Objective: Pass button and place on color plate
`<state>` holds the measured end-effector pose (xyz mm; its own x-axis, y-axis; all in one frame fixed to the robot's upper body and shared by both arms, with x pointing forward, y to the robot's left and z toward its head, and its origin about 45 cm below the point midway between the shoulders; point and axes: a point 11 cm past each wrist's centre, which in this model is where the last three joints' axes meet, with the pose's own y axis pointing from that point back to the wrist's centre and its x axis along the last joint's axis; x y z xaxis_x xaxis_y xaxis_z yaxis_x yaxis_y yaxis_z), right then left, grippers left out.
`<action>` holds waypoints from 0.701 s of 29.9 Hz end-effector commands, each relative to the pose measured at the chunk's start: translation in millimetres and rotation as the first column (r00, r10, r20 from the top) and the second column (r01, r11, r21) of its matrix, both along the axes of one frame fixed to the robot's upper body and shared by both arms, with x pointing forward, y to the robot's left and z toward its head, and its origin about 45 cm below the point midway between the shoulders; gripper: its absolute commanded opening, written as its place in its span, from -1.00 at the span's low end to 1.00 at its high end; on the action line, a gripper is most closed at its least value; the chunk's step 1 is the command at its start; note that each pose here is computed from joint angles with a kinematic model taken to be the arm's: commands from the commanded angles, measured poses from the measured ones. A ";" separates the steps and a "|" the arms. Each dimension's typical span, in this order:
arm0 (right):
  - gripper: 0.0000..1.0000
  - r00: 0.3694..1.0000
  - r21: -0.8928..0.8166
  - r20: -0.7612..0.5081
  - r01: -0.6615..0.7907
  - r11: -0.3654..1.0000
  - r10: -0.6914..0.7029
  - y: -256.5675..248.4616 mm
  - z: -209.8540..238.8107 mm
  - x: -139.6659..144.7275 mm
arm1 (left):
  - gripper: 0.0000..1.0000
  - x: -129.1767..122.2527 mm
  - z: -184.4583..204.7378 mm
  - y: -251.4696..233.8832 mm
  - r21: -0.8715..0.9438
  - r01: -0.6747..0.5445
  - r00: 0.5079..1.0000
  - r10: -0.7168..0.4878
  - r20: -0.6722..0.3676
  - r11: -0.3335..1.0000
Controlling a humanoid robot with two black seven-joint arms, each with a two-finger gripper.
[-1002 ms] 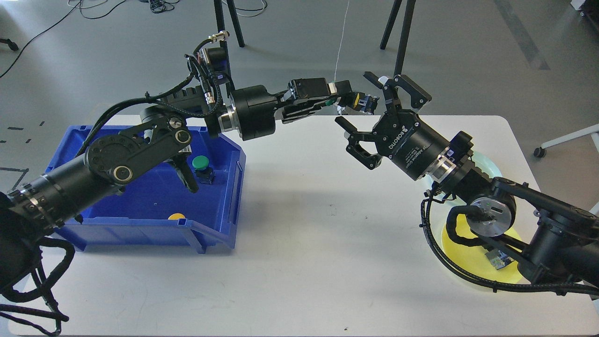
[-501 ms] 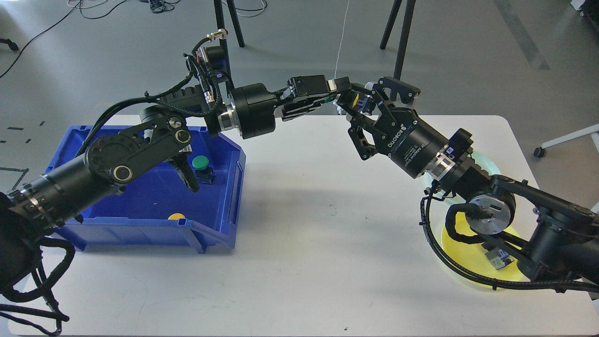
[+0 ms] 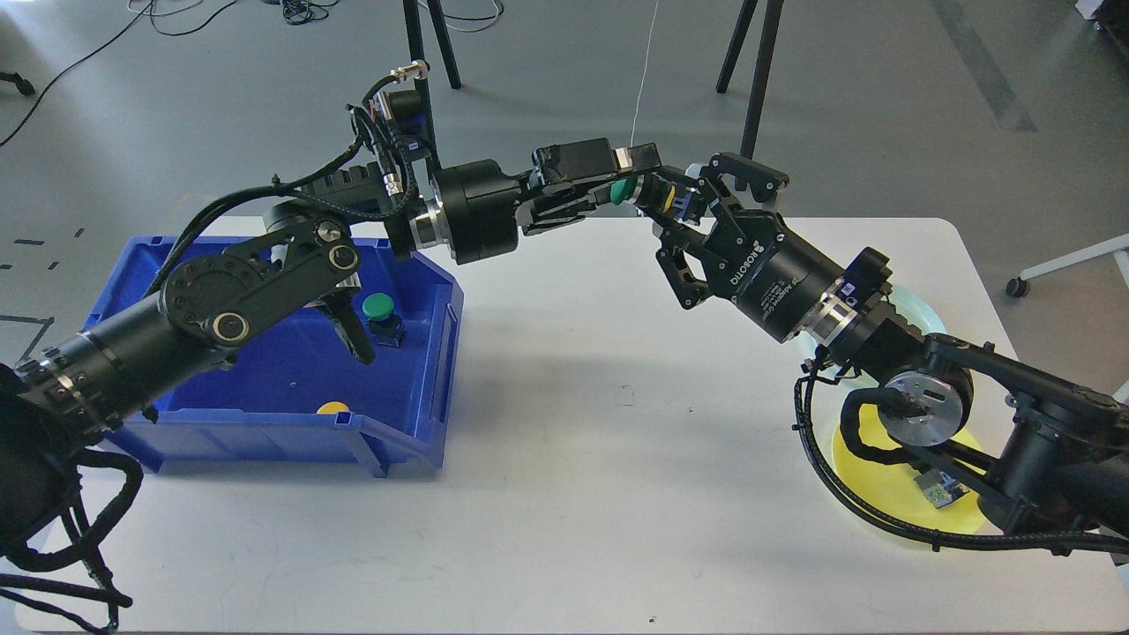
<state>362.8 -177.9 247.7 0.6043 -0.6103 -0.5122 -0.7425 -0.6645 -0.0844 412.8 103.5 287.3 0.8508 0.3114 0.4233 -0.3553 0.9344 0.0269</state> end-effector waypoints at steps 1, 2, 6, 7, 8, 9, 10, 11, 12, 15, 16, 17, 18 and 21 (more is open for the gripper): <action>-0.99 0.993 0.020 -0.021 0.116 0.993 -0.116 -27.8 -6.2 3.8 | 0.55 1.1 1.2 2.0 -0.015 -0.009 1.000 0.009 -0.003 1.000; -0.99 0.982 0.050 -0.045 0.184 0.982 -0.182 -40.9 -9.4 5.0 | 0.56 0.9 0.3 2.7 -0.020 -0.013 1.000 0.012 -0.008 1.000; -0.99 0.874 0.149 -0.221 0.470 0.870 -0.434 -100.7 -32.0 4.0 | 0.56 2.6 3.4 4.3 -0.054 -0.025 0.999 0.024 -0.026 0.998; -0.99 0.832 0.149 -0.268 0.534 0.832 -0.486 -111.4 -38.2 2.8 | 0.56 2.7 3.8 4.3 -0.059 -0.027 0.999 0.025 -0.030 0.998; -0.99 0.793 0.144 -0.307 0.585 0.798 -0.526 -119.7 -43.6 1.5 | 0.56 2.8 4.0 4.4 -0.061 -0.028 0.999 0.026 -0.031 0.998; -0.99 0.742 0.132 -0.354 0.642 0.755 -0.569 -129.6 -49.3 0.3 | 0.57 3.2 4.0 4.8 -0.063 -0.031 0.999 0.029 -0.033 0.998; -0.99 0.683 0.111 -0.404 0.697 0.708 -0.609 -139.8 -55.7 -1.4 | 0.57 3.3 4.0 4.8 -0.064 -0.031 0.999 0.029 -0.033 0.997; -0.99 0.629 0.086 -0.443 0.739 0.669 -0.639 -148.2 -61.2 -3.3 | 0.57 3.1 4.0 4.8 -0.063 -0.030 0.999 0.028 -0.033 0.998; -0.99 0.567 0.046 -0.483 0.778 0.627 -0.667 -156.3 -68.1 -5.4 | 0.57 3.1 4.0 4.8 -0.063 -0.030 0.999 0.028 -0.033 0.998; -0.99 0.377 -0.117 -0.552 0.848 0.517 -0.743 -179.0 -95.7 -12.0 | 0.57 3.1 4.0 4.8 -0.063 -0.030 0.999 0.028 -0.033 0.998; -0.99 0.330 -0.161 -0.562 0.856 0.491 -0.759 -182.8 -104.7 -13.4 | 0.57 3.1 4.0 4.8 -0.063 -0.030 0.999 0.028 -0.033 0.998; -0.99 0.287 -0.201 -0.571 0.860 0.470 -0.769 -185.1 -112.9 -14.8 | 0.57 3.2 4.1 4.8 -0.065 -0.030 0.999 0.028 -0.034 0.997; -0.99 0.261 -0.226 -0.578 0.859 0.459 -0.773 -185.8 -119.3 -15.4 | 0.57 3.2 4.1 4.8 -0.065 -0.030 0.999 0.028 -0.034 0.997; -0.99 0.236 -0.251 -0.588 0.856 0.452 -0.773 -189.1 -125.8 -6.2 | 0.57 3.4 4.1 5.4 -0.064 -0.031 0.999 0.029 -0.034 0.997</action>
<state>350.0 -362.9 130.4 -0.5789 -0.5253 -0.6236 -0.8115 0.2961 0.5038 416.0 108.4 291.3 0.8541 0.3623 0.3732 -0.3825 0.9237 -0.0212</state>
